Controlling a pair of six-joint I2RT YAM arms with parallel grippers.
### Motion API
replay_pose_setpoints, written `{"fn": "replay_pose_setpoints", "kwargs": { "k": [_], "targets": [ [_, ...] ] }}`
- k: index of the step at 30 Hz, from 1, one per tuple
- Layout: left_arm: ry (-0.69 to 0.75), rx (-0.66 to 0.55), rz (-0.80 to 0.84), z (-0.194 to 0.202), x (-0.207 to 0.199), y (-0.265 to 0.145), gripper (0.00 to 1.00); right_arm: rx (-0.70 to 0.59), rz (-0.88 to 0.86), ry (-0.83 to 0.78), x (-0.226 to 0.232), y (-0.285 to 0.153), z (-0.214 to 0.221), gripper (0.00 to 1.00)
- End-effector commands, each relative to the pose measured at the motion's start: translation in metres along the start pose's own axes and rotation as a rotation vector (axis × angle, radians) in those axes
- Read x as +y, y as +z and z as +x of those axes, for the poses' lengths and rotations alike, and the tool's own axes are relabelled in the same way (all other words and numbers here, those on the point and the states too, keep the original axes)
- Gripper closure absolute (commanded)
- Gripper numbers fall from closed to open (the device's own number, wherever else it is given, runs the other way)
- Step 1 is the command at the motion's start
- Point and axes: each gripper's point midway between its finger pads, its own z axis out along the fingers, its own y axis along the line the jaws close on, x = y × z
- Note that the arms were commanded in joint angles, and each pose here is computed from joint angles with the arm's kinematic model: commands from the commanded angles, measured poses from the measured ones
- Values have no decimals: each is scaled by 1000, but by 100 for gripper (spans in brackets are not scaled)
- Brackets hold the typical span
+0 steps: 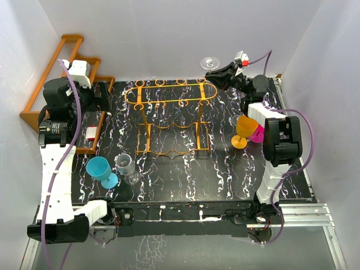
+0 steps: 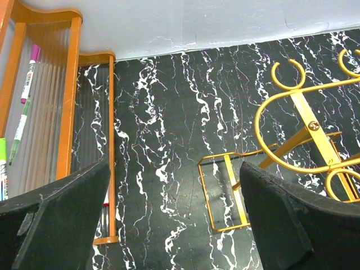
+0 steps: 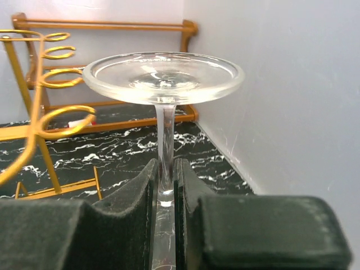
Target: Place the wine glass upside down on the wine glass rack
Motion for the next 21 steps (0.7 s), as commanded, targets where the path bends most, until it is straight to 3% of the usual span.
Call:
{"fn": "replay_pose_setpoints", "kwargs": {
  "k": [1, 21],
  "targets": [
    [-17, -1, -7, -1, 3, -3, 3, -118, -118, -150, 23, 5, -38, 92],
    [-57, 20, 25, 5, 1, 3, 3, -76, -243, -179, 32, 28, -28, 92]
  ]
}}
